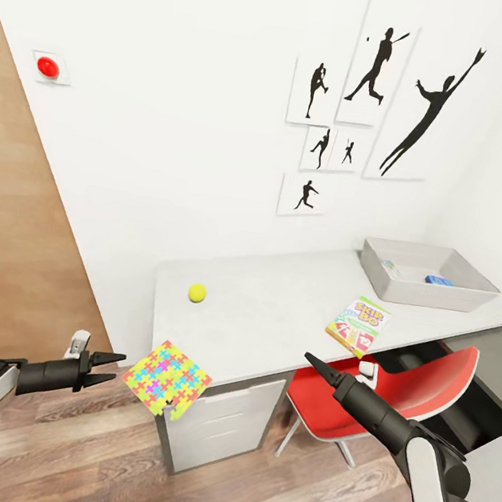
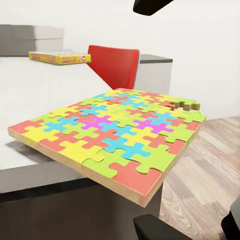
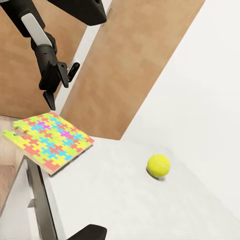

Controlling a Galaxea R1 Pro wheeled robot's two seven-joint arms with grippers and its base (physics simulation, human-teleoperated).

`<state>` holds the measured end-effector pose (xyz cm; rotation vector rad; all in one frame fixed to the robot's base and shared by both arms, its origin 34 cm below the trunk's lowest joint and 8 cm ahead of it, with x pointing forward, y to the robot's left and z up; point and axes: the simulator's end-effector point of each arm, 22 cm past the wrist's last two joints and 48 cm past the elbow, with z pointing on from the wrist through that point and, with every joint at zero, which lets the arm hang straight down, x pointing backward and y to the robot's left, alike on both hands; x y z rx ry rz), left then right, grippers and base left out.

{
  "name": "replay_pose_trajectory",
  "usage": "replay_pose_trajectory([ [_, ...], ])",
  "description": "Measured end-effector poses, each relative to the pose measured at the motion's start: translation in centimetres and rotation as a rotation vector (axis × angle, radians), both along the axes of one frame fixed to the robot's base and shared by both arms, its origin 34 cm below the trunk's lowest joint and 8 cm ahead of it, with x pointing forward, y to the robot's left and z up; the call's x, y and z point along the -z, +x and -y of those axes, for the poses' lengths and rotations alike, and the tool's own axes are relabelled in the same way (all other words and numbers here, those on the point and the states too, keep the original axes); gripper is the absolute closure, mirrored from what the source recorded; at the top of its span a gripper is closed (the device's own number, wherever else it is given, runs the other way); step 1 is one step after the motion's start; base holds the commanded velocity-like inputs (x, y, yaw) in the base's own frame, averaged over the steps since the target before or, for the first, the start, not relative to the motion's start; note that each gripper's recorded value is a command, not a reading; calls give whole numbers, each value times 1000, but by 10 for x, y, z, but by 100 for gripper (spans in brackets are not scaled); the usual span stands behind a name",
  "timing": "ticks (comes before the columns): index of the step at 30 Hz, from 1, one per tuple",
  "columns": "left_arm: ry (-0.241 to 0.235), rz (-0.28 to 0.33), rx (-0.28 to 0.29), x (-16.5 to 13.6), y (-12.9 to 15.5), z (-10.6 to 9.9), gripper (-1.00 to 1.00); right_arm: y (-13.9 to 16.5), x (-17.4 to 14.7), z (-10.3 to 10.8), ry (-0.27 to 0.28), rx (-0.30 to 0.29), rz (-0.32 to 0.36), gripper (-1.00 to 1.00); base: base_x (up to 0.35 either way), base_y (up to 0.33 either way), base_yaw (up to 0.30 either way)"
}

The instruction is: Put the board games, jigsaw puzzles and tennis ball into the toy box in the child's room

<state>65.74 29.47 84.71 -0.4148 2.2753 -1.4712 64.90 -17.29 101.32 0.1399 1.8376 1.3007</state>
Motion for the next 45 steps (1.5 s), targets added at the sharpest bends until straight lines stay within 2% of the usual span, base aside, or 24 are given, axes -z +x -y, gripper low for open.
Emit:
replay_pose_trajectory([
  [7, -3, 1, -2, -1, 0, 0, -100, 0, 0, 0, 0, 0, 0, -100, 0, 0, 0],
  [45, -2, 0, 1, 43, 6, 0, -100, 6, 43, 0, 0, 0, 1, -100, 0, 0, 0],
])
